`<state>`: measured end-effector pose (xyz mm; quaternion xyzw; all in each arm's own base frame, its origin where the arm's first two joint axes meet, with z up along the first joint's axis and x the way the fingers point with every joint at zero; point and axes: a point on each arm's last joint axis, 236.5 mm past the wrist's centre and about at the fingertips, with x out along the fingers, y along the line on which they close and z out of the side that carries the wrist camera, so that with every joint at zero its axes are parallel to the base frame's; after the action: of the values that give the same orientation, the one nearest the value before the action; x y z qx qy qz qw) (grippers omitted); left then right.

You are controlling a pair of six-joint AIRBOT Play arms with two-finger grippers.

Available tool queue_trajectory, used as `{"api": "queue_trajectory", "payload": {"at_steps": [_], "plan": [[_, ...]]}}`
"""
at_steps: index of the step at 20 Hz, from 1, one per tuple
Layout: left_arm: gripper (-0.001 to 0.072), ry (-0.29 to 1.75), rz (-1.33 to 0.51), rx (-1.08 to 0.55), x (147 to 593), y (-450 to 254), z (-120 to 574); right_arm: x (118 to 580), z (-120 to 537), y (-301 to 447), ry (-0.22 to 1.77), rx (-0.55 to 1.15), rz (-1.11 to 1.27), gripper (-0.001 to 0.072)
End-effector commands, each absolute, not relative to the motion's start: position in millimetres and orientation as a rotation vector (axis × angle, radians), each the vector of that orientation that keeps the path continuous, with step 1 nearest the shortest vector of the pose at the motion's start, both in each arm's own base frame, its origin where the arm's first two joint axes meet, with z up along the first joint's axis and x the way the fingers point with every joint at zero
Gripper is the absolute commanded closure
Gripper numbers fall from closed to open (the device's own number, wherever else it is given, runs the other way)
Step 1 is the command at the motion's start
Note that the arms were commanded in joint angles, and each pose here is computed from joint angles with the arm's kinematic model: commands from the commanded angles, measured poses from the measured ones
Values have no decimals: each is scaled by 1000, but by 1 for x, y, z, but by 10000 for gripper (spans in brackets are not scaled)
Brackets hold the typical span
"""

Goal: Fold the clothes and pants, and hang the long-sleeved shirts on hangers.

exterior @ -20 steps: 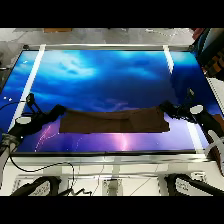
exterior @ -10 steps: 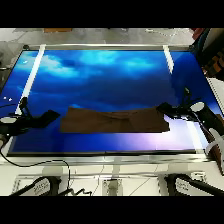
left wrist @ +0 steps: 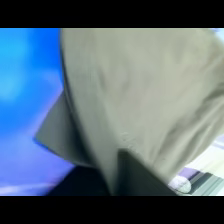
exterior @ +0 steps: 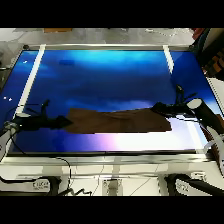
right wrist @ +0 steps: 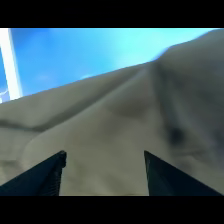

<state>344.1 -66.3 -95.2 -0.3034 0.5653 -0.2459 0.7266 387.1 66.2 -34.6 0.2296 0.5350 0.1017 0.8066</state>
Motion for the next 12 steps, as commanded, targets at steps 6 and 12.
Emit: {"api": "queue_trajectory", "payload": {"at_steps": [6, 12], "plan": [[695, 1060, -770, -524, 396, -94, 15, 425, -1, 173, 920, 354, 373, 697], [695, 864, -828, -377, 380, -119, 139, 436, -8, 298, 993, 359, 544, 697]]}}
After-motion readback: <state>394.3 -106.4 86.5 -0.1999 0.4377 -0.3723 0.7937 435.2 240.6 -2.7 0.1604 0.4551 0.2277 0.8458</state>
